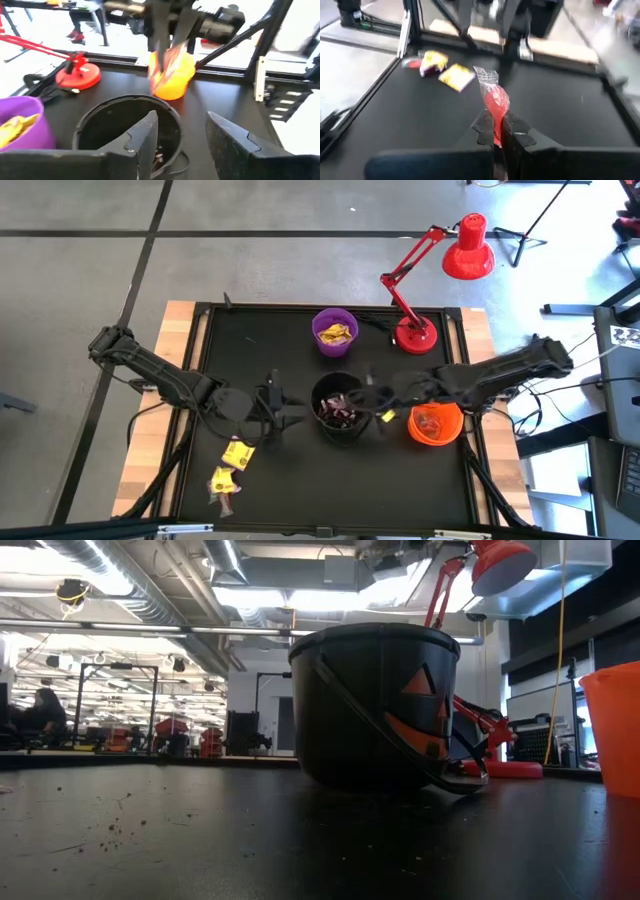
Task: Sort candy
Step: Put the orange gummy into the orange bucket
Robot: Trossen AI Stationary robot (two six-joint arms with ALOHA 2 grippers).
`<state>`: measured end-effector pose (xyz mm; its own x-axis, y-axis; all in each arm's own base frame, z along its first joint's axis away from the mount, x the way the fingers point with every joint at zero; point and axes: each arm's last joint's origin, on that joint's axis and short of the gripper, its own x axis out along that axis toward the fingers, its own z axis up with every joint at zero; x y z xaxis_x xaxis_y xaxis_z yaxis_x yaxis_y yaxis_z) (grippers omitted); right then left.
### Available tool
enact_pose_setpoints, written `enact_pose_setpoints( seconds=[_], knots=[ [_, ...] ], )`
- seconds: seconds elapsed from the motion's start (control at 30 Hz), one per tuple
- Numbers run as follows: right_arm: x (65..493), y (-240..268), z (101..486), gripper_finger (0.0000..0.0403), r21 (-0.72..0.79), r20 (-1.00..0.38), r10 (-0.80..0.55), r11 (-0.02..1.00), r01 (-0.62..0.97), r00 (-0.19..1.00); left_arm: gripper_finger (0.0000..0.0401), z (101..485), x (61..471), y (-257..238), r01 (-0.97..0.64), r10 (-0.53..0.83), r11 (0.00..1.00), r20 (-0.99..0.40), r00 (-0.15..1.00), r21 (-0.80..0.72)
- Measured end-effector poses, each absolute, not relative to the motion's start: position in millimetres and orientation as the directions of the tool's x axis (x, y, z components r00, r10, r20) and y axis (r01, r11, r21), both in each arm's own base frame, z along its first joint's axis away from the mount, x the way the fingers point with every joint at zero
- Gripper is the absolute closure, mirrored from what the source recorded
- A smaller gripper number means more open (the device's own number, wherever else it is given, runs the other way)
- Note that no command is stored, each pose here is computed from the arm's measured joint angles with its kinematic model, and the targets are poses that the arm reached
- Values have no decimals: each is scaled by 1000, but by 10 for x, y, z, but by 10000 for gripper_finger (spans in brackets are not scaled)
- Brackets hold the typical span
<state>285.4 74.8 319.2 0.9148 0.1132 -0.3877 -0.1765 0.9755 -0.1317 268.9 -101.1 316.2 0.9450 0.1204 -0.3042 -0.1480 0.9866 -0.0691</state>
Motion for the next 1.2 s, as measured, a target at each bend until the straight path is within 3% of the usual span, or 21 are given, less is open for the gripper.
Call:
enact_pose_setpoints(
  seconds=[0.3,0.5,0.67,0.83,0.97,1.2],
  knots=[
    [1840,761,3362,388,-8,-605,-75,996,88,792,245,3119,2687,-948,-200,182,980,-338,923,-17],
    [1244,681,3342,386,129,-707,-145,936,328,692,245,3113,2699,-926,-202,189,979,-341,921,-2],
    [1005,676,3283,382,199,-780,-140,869,453,610,245,3113,2699,-927,-201,188,980,-342,921,-3],
    [944,739,3184,376,149,-878,-122,849,507,462,245,3111,2699,-930,-194,178,981,-344,922,-10],
    [994,828,3107,338,92,-929,-112,854,513,353,245,3108,2698,-930,-193,177,981,-348,921,-12],
    [1099,900,3055,222,34,-910,-184,860,509,372,245,3088,2690,-927,-205,180,978,-366,913,-30]
  ],
)
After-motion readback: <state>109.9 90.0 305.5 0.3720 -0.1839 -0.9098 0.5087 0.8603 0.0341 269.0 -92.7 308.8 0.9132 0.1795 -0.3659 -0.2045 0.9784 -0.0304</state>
